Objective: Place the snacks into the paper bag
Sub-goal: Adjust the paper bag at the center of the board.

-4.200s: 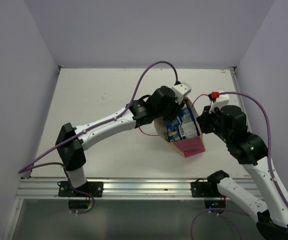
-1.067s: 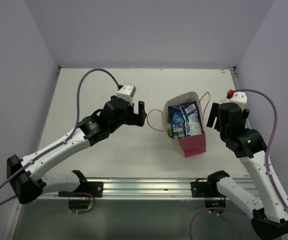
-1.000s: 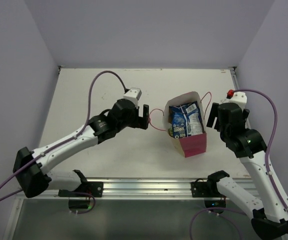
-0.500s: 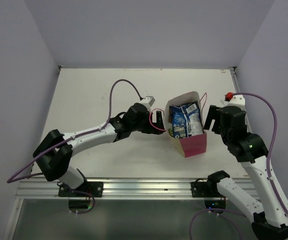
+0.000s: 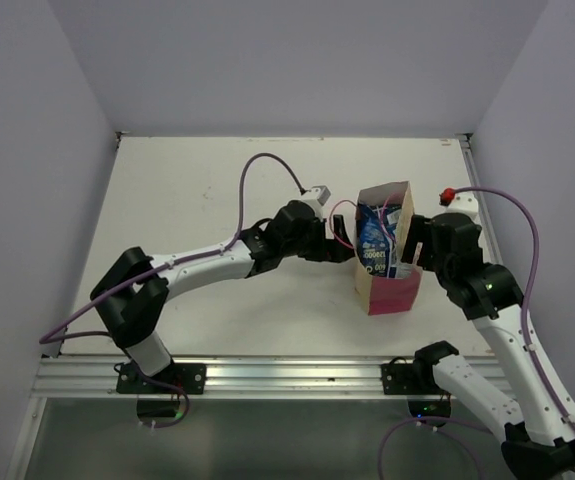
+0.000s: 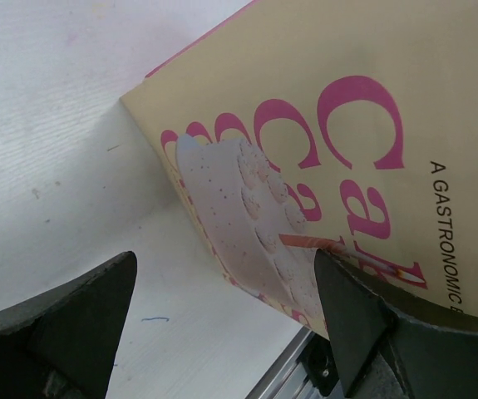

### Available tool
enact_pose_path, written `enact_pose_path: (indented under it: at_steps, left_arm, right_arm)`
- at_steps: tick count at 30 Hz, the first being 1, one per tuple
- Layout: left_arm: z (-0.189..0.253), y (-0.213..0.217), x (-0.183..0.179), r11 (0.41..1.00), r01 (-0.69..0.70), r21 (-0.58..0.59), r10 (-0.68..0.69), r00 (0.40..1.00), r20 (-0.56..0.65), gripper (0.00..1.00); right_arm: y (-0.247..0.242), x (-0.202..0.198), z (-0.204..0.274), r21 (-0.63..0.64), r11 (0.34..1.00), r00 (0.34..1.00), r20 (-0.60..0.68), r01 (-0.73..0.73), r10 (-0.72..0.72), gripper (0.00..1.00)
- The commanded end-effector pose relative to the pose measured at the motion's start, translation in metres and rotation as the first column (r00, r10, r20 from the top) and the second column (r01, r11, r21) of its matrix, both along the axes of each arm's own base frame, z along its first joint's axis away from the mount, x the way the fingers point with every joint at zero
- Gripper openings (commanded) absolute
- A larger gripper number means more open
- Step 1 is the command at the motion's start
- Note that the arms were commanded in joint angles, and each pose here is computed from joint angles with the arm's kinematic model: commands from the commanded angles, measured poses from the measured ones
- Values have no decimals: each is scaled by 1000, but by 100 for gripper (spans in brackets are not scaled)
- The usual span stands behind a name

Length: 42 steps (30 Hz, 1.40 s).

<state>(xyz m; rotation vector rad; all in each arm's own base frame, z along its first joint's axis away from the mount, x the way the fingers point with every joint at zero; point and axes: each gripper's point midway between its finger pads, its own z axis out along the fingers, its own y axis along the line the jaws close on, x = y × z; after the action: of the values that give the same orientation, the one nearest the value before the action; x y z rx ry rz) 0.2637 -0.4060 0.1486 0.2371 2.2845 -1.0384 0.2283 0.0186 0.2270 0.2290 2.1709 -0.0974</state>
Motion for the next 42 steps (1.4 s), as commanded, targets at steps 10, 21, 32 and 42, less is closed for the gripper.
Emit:
enact_pose_path:
  at_steps: [10,21,32,42]
  left_arm:
    - [40,-67,4,988,63,-140,-54,996,70,91]
    - [55,-27,12,998,-31,-58,39,987,154,93]
    - [68,8,12,996,-91,1,89,976,200,97]
    - [84,60,18,975,-214,66,188,942,277,99]
  right_arm:
    - [-22,-8,10,-8,990,989,59,137,-137,83]
    - [-40,-28,55,24,983,964,190,183,-184,83]
    - [-48,-49,97,21,991,941,312,131,-130,85]
    - [-59,-70,131,0,994,901,422,107,-97,97]
